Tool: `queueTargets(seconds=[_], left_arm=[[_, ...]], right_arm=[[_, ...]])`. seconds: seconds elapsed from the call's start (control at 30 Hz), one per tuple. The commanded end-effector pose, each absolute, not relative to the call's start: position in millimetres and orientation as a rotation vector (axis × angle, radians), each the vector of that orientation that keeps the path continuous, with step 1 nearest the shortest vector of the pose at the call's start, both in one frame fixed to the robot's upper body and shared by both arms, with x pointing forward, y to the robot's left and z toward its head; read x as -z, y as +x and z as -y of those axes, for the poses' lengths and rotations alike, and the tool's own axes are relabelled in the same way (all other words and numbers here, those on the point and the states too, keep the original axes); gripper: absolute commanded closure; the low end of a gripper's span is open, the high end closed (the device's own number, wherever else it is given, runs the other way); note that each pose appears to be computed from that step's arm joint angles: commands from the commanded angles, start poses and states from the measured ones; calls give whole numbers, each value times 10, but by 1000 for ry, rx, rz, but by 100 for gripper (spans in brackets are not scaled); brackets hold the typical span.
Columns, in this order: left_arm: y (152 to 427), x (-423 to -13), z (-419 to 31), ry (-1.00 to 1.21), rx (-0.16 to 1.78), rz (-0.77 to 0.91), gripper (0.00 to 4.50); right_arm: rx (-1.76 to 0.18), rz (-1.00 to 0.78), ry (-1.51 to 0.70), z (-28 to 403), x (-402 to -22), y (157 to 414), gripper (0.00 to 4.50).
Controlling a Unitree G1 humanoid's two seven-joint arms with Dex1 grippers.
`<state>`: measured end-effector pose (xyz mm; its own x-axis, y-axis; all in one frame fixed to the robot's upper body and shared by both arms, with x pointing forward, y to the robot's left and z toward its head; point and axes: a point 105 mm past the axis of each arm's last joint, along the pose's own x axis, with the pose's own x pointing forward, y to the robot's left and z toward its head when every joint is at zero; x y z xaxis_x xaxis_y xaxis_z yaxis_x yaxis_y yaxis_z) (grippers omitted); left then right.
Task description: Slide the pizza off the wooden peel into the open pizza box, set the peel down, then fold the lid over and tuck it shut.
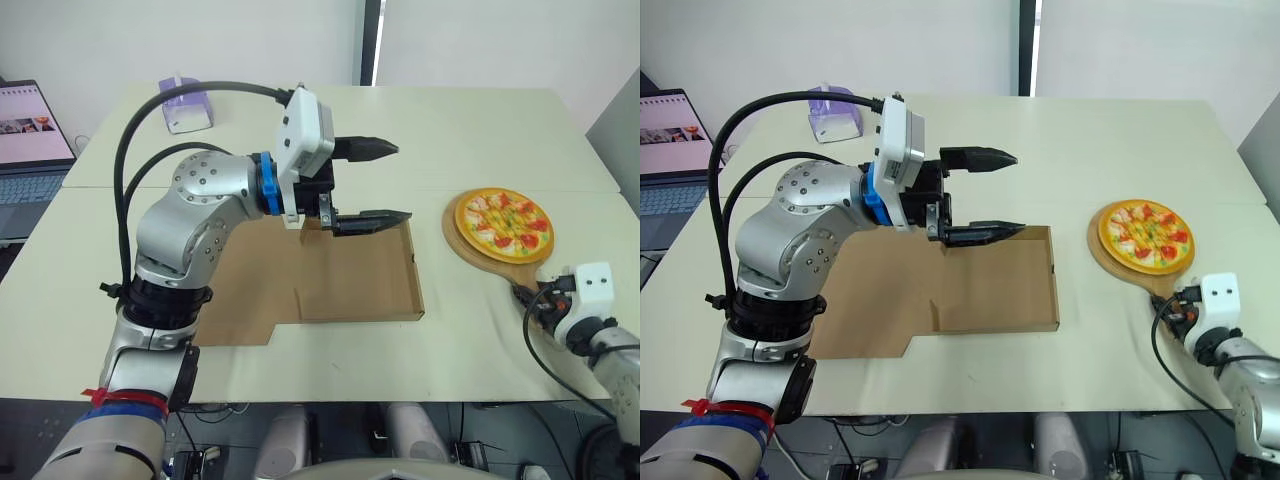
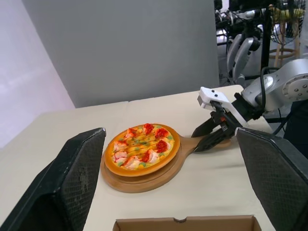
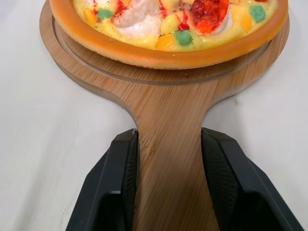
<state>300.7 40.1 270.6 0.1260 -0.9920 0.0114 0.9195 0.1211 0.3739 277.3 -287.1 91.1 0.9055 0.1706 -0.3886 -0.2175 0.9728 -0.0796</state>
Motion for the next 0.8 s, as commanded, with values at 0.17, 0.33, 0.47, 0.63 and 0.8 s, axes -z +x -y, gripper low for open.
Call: queueTargets(seconds=[0.17,0.33,0.47,0.63,0.8], left_arm=[[3049,-2897,-625,380,1389,334,0],[3091,-3040,-836,384,1329,327,0],[3118,-3133,-1024,371,1277,298,0],[3040,-3123,-1163,373,1275,230,0],[3004,-3098,-1262,381,1241,176,0]], right_arm=[[-461,-166,-278,2634,-1923,3199,283],[-573,-79,-350,2437,-2266,3474,283],[-641,-7,-410,2299,-2403,3627,283],[-732,111,-516,2117,-2450,3737,283],[-817,150,-511,1943,-2357,3731,283]])
